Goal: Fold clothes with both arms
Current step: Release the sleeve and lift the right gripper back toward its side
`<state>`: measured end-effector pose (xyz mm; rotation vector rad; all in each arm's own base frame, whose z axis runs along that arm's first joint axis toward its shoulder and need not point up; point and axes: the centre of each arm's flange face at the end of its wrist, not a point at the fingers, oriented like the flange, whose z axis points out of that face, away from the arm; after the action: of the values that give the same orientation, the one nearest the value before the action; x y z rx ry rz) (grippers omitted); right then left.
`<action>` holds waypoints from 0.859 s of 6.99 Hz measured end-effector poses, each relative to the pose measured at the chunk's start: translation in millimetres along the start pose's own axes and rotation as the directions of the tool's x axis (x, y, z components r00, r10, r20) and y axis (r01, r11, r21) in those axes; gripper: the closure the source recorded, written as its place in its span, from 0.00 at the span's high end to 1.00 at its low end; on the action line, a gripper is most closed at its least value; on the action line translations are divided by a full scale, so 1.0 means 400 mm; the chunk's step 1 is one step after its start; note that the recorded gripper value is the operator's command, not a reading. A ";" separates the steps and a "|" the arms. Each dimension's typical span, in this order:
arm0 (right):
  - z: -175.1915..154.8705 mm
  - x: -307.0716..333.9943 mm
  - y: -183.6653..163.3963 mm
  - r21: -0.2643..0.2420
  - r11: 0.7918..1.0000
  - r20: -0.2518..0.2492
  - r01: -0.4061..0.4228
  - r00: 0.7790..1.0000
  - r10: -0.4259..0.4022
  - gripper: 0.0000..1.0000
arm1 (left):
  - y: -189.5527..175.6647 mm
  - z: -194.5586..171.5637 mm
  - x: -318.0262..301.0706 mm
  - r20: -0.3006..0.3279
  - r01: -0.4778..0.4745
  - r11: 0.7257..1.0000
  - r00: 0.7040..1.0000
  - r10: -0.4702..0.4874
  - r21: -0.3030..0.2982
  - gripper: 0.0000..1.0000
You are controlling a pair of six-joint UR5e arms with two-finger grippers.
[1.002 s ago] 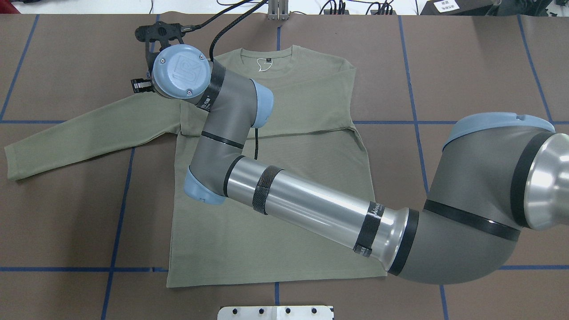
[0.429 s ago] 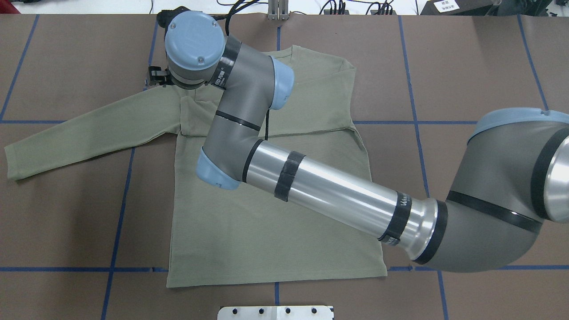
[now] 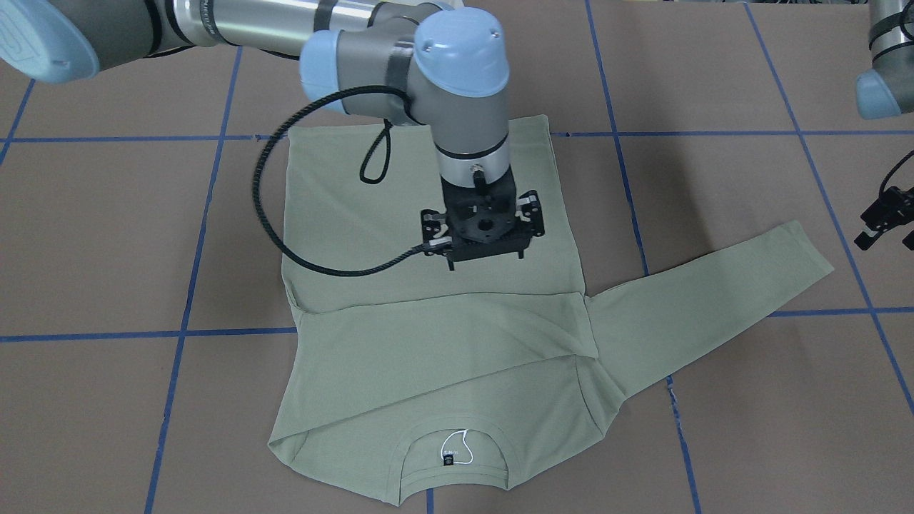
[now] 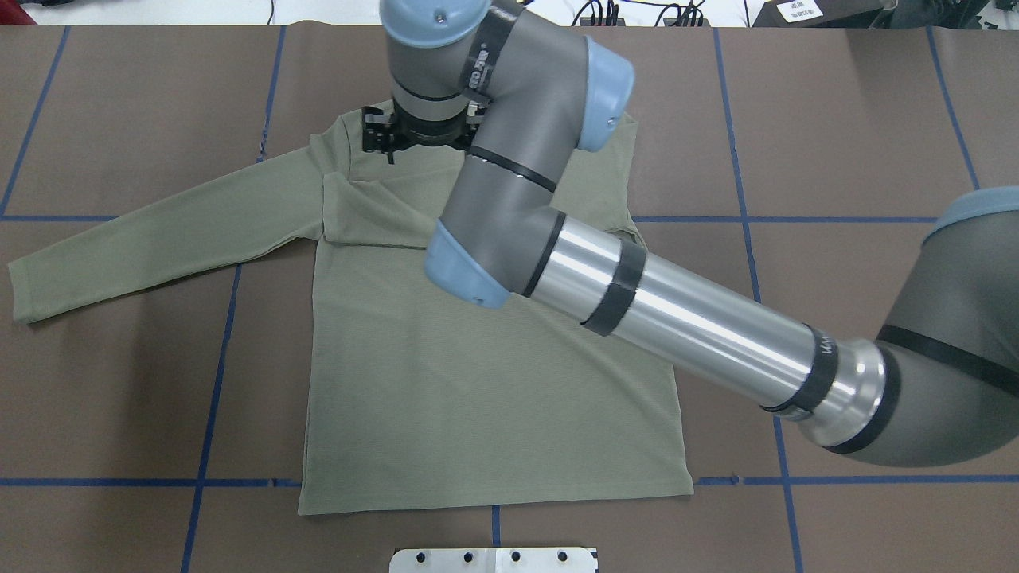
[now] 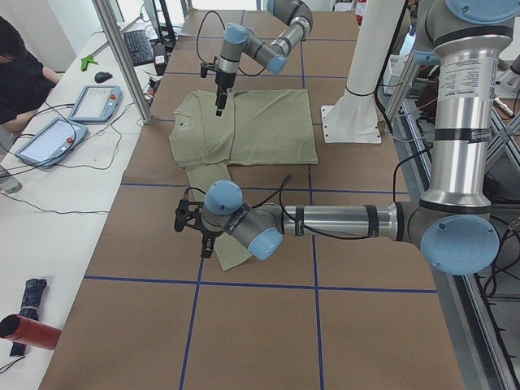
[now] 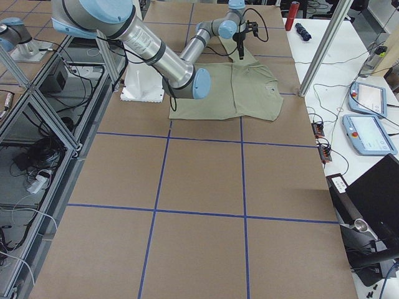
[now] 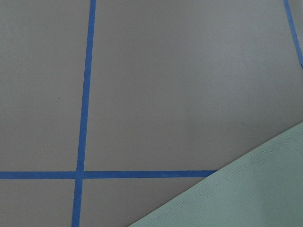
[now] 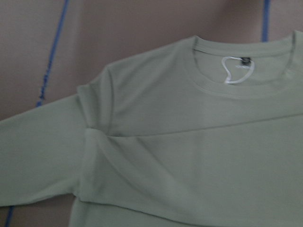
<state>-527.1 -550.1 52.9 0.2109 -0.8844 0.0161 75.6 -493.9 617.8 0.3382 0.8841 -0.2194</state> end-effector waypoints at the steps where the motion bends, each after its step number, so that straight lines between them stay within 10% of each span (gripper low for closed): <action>1: -0.038 0.158 0.017 -0.017 1.000 -0.033 -0.001 0.999 0.000 1.00 | 0.029 0.033 0.010 0.036 0.031 0.999 0.999 -0.032 0.022 1.00; 6: -0.087 0.555 0.028 -0.052 0.998 -0.098 -0.024 0.995 0.019 1.00 | 0.174 0.159 0.020 0.149 0.144 0.989 0.978 -0.147 0.028 0.99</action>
<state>-360.7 -548.9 204.4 0.1496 -0.7887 0.0231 148.7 -453.9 662.3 0.2693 0.7578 -0.3837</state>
